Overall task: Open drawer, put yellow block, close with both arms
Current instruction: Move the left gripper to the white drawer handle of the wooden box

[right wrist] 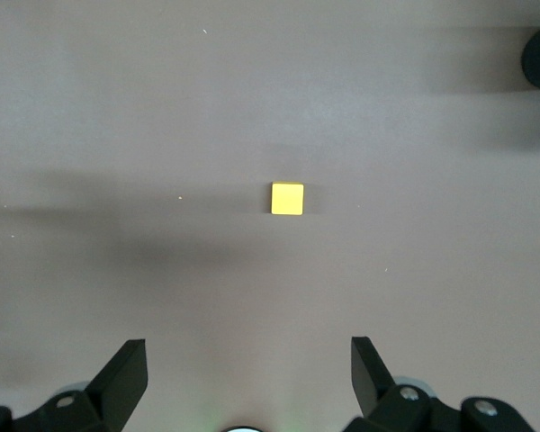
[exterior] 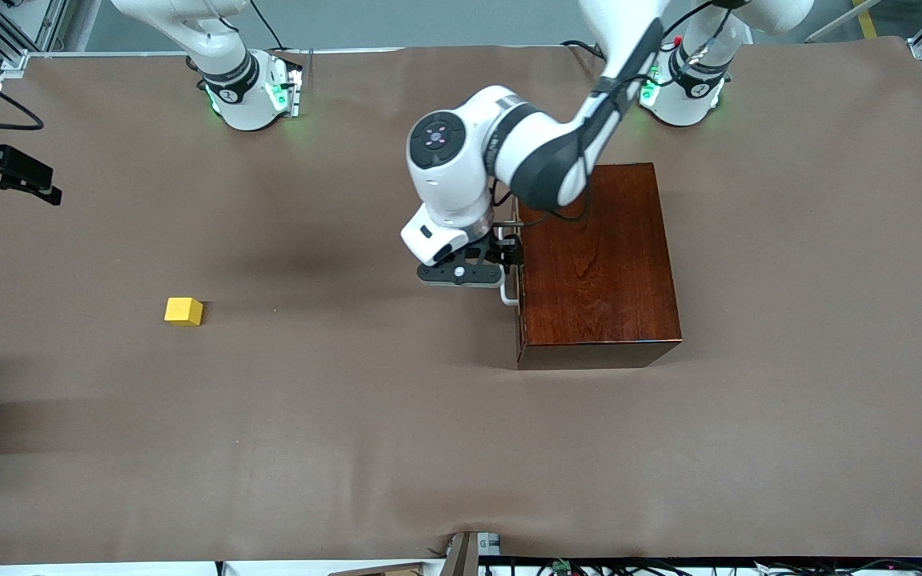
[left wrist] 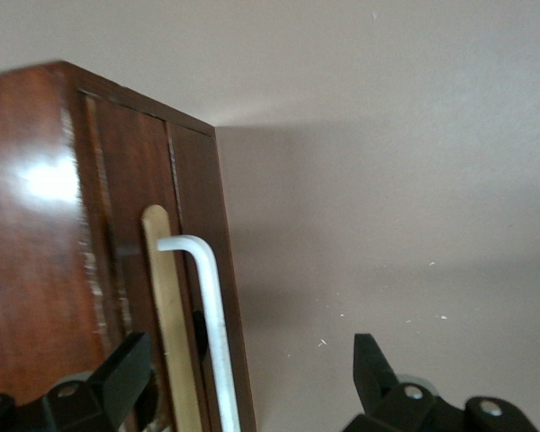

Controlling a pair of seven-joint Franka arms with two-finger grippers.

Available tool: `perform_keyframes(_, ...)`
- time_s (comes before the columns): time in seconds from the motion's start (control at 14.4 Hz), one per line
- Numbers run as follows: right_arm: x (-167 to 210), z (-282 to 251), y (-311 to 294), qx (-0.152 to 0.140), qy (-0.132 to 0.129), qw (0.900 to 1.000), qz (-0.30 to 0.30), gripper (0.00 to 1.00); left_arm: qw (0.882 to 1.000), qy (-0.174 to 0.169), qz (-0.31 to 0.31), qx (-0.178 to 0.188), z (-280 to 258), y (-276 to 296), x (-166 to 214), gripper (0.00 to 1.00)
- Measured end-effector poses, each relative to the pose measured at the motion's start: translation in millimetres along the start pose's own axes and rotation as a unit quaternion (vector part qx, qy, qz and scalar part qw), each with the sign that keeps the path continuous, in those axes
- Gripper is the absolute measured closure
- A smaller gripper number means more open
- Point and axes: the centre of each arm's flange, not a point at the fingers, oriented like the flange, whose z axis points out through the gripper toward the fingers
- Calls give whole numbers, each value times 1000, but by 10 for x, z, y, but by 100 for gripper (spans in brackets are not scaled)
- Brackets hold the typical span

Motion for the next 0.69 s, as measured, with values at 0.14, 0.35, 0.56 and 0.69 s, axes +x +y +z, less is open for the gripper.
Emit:
perform_keyframes(0.14,19,37,77,1,-3,1000,7,0,1000,-5,-11,12,172,75,-37,0)
perform_keyframes(0.35,46,61,89,0,-2,1000,8,0,999,-18,-25,30,406,65,-21,0)
perform_keyframes(0.56,46,55,86,1,-1,1000,8,0,998,-28,-26,42,573,72,-29,0)
perform_keyframes(0.69,51,64,86,1,-2,1000,8,0,998,-30,-26,44,638,93,-32,0)
